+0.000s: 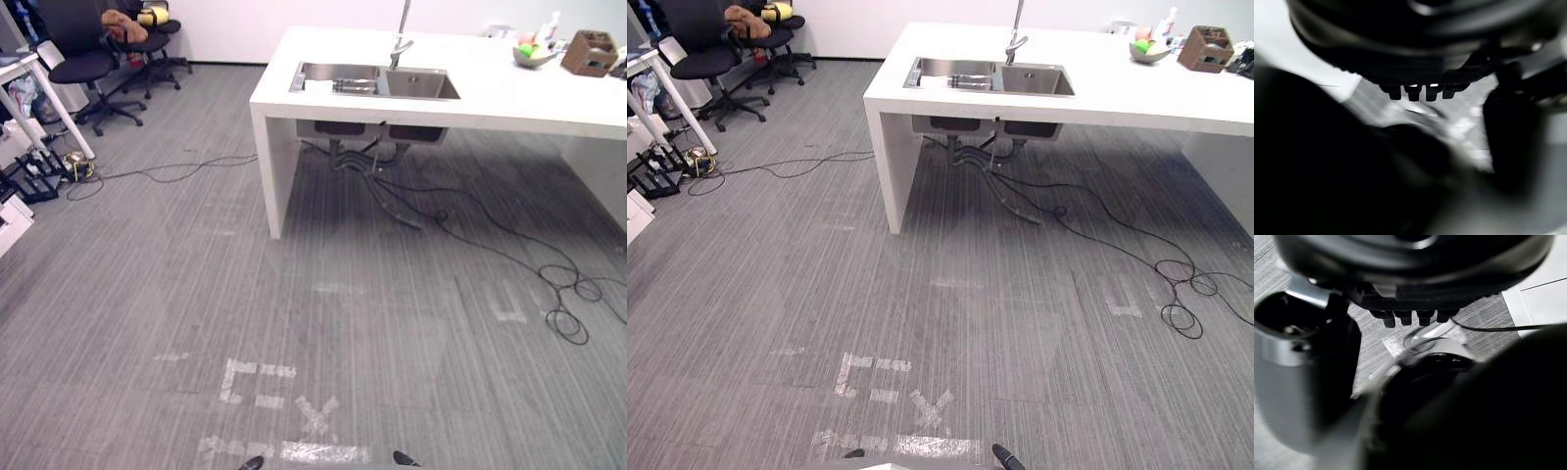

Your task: Walk over to the sink, pick up the cup, carry it to the dishwasher, place the cup inside the dishwasher, then close the dishwasher door

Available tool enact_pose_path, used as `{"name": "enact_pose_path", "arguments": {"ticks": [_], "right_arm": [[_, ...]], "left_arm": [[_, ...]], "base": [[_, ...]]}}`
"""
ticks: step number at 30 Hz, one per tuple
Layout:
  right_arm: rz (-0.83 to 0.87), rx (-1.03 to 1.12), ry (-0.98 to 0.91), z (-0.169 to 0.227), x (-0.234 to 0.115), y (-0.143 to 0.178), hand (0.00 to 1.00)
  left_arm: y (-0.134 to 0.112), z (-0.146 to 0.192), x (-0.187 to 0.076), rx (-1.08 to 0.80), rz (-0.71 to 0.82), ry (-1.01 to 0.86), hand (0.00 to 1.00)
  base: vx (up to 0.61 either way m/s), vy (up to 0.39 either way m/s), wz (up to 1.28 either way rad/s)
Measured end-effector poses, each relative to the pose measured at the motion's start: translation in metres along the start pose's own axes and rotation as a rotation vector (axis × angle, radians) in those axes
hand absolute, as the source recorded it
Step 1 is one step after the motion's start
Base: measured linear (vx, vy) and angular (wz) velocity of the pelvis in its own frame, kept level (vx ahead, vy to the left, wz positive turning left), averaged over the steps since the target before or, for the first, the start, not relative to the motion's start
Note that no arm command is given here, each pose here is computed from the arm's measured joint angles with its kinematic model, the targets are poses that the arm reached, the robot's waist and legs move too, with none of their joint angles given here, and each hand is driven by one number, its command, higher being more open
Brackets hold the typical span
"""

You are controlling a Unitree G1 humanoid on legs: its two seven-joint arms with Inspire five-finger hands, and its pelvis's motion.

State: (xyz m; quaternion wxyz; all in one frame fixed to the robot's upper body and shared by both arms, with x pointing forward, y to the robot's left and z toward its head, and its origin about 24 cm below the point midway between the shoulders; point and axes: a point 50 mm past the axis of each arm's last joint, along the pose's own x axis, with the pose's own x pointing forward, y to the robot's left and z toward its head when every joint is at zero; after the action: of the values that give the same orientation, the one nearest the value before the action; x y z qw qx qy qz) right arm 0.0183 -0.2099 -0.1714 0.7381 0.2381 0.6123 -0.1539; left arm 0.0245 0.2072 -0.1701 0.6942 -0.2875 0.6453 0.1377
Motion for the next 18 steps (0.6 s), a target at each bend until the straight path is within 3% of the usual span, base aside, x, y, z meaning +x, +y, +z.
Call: {"name": "enact_pose_path", "arguments": {"ticks": [7, 18], "right_arm": [[-0.048, -0.295, -0.138, 0.035, 0.005, 0.019, 1.0], [0.036, -0.33, -0.173, 0.051, 0.01, 0.056, 1.0]], "left_arm": [[-0.013, 0.015, 0.003, 0.129, -0.03, -0.088, 1.0], [-0.034, 0.036, 0.005, 0.263, -0.007, -0.206, 1.0]], "base": [[0.01, 0.004, -0.03], [-0.01, -0.004, 0.02]]}}
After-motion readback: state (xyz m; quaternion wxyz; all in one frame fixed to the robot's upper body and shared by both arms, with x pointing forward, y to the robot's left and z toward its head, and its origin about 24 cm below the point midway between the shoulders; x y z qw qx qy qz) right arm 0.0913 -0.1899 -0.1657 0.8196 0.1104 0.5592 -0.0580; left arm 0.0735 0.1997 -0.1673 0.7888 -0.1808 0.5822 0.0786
